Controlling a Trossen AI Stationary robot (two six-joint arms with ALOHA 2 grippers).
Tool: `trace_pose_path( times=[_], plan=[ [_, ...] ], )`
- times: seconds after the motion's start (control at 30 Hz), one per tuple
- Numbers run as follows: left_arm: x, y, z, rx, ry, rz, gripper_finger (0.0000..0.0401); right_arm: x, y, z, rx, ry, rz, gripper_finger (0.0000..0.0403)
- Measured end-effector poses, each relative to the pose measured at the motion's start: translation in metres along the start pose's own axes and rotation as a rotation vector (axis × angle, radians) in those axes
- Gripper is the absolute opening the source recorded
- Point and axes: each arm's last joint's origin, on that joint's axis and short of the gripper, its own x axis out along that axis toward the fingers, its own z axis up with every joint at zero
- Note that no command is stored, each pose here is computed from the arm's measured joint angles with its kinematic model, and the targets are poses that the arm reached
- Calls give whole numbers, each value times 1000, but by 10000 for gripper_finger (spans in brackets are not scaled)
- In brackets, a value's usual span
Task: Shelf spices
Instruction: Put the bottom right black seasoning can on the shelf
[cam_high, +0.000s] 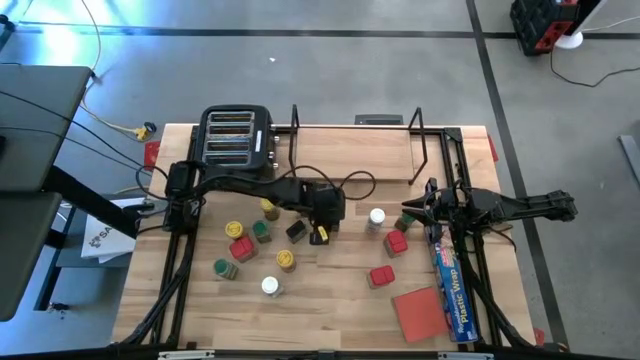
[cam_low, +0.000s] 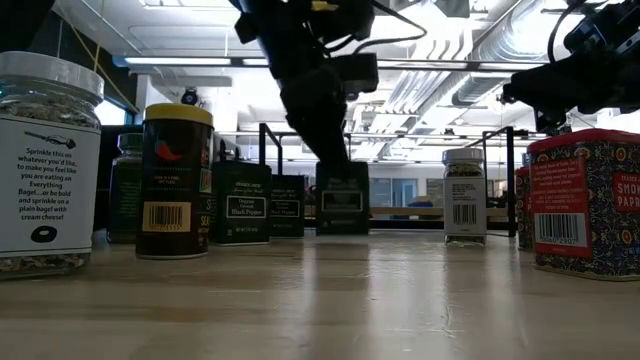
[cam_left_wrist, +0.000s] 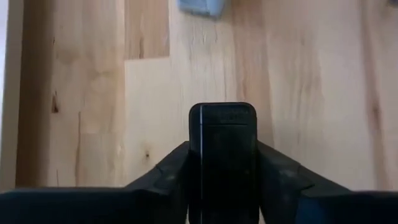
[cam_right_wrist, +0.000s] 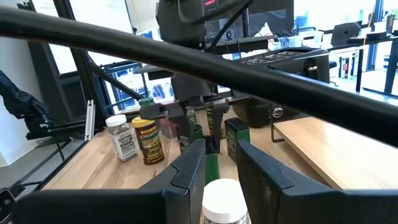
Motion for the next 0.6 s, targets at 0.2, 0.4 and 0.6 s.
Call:
trace_pose_path(
  times=[0.2,0.4,0.6],
  plan=[
    [-30,19,23,69,-6,35,118,0,0,0,0,0,0,85],
    [-80,89,40,103,-37,155,118,0,0,0,0,0,0,85],
    [-100,178,11,87,-5,233,118,0,0,0,0,0,-1,85]
  ],
)
